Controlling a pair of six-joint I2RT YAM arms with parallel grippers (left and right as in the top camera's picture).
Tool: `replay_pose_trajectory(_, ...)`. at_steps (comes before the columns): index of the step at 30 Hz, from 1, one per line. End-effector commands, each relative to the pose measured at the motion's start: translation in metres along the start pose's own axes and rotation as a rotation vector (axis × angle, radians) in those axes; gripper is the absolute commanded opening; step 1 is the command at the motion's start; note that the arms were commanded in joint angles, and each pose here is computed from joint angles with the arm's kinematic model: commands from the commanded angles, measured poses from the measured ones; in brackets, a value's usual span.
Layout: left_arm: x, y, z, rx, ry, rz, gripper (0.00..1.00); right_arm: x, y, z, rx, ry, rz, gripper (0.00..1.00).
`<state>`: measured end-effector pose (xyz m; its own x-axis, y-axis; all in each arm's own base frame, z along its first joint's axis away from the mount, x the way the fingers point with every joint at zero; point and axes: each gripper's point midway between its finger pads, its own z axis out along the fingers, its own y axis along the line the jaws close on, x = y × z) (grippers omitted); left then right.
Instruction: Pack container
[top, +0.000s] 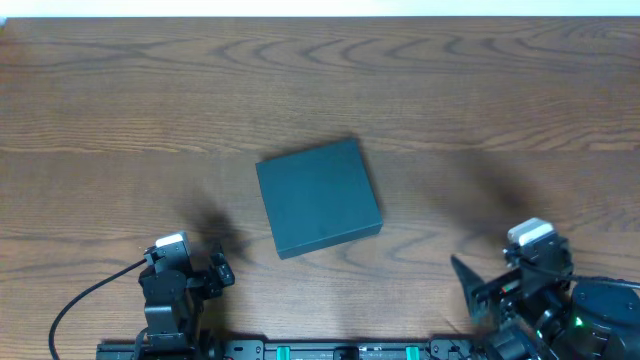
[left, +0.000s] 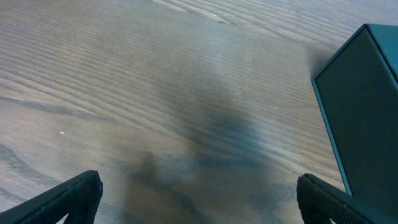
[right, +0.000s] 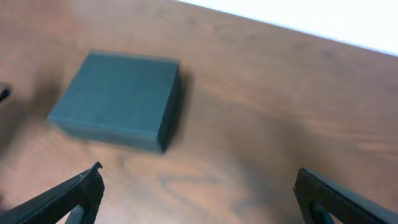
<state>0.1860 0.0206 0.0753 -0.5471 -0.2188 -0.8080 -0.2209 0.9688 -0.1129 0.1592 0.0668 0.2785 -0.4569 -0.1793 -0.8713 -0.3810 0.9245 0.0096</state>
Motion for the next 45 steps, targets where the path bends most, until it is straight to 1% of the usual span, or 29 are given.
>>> replay_pose_trajectory(1,0.000,0.003,0.000,-0.015,-0.005,0.014,0.98,0.019,-0.026,0.015,0.141,0.016,0.047,0.99)
replay_pose_trajectory(8,0.000,0.003,0.000,-0.015,-0.005,0.014,0.99,0.071,-0.058,0.058,0.282,-0.006,0.124,0.99)
replay_pose_trajectory(15,0.000,0.003,0.000,-0.015,-0.005,0.014,0.98,0.121,-0.088,0.077,0.416,-0.018,0.314,0.99)
replay_pose_trajectory(21,0.000,0.003,0.000,-0.015,-0.005,0.014,0.99,0.149,-0.091,0.089,0.433,-0.004,0.341,0.99)
replay_pose_trajectory(26,0.000,0.003,0.000,-0.015,-0.005,0.014,0.98,0.168,-0.084,0.101,0.389,0.028,0.347,0.99)
replay_pose_trajectory(34,0.000,0.003,0.000,-0.015,-0.005,0.014,0.99,0.170,-0.069,0.108,0.311,0.049,0.318,0.99)
replay_pose_trajectory(45,0.000,0.003,0.000,-0.015,-0.005,0.014,0.99,0.170,-0.068,0.109,0.307,0.048,0.315,0.99)
